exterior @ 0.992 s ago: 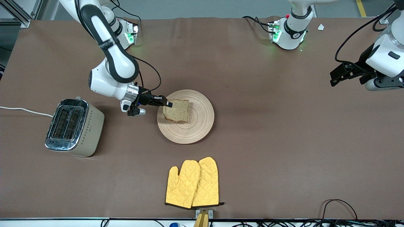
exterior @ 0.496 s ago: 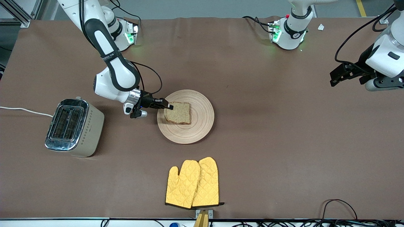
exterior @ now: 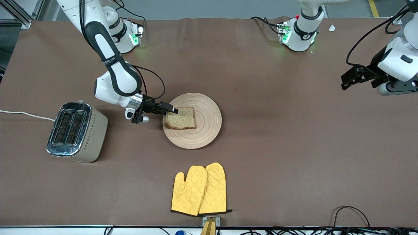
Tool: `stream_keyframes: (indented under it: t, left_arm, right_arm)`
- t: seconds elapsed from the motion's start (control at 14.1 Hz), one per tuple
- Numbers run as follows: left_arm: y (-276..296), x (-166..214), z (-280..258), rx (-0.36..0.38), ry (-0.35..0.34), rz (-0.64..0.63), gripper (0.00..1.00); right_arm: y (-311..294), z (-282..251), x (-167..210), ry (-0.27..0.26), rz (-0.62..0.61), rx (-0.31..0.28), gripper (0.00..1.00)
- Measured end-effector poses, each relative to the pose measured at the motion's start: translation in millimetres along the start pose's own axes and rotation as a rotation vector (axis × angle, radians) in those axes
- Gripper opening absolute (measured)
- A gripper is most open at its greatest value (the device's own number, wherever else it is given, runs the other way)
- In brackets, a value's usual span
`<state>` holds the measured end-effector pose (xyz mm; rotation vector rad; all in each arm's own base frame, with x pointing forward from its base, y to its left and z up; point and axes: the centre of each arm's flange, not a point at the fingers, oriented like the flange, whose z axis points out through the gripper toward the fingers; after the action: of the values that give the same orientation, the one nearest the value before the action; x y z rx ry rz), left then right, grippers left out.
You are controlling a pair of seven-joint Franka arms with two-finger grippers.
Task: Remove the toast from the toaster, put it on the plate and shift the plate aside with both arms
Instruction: 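Lower the toast onto the plate and open the right gripper, then withdraw the right gripper while the left gripper reaches toward the plate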
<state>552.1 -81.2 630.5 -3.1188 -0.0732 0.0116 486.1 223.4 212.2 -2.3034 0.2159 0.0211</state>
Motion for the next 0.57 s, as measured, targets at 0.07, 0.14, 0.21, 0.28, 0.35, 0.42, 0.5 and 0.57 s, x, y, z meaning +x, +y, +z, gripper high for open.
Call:
stream_keyframes:
  t: [0.07, 0.14, 0.21, 0.28, 0.35, 0.42, 0.5, 0.57]
  left_arm:
    - [-0.1, 0.5, 0.9, 0.0, -0.002, 0.0, 1.0]
    - [-0.3, 0.9, 1.5, 0.003, -0.002, 0.0, 1.0]
    - [-0.8, 1.1, 1.7, 0.007, -0.002, 0.001, 1.0]
    - [-1.1, 1.2, 1.7, 0.01, -0.001, 0.001, 1.0]
    - [-1.1, 1.2, 1.8, 0.011, -0.001, 0.002, 1.0]
    - [-1.1, 1.3, 1.8, 0.011, -0.001, 0.002, 1.0]
    - [-1.2, 1.5, 2.1, 0.011, -0.002, 0.002, 1.0]
    - [-1.1, 2.0, 2.9, 0.011, -0.003, 0.002, 1.0]
  right_arm:
    - [-3.9, -2.7, 1.1, 0.005, -0.01, 0.003, 1.0]
    - [-9.1, -7.9, 3.0, 0.01, -0.035, 0.002, 1.0]
    - [-14.2, -17.5, 6.8, 0.016, -0.076, -0.015, 1.0]
    - [-18.1, -31.8, 13.1, 0.023, -0.124, -0.04, 1.0]
    - [-21.4, -50.8, 20.8, 0.034, -0.172, -0.069, 1.0]
    - [-24.5, -72.3, 27.8, 0.041, -0.214, -0.099, 1.0]
    - [-27.0, -95.4, 33.7, 0.036, -0.251, -0.132, 1.0]
    - [-28.8, -121.2, 38.6, 0.014, -0.279, -0.174, 1.0]
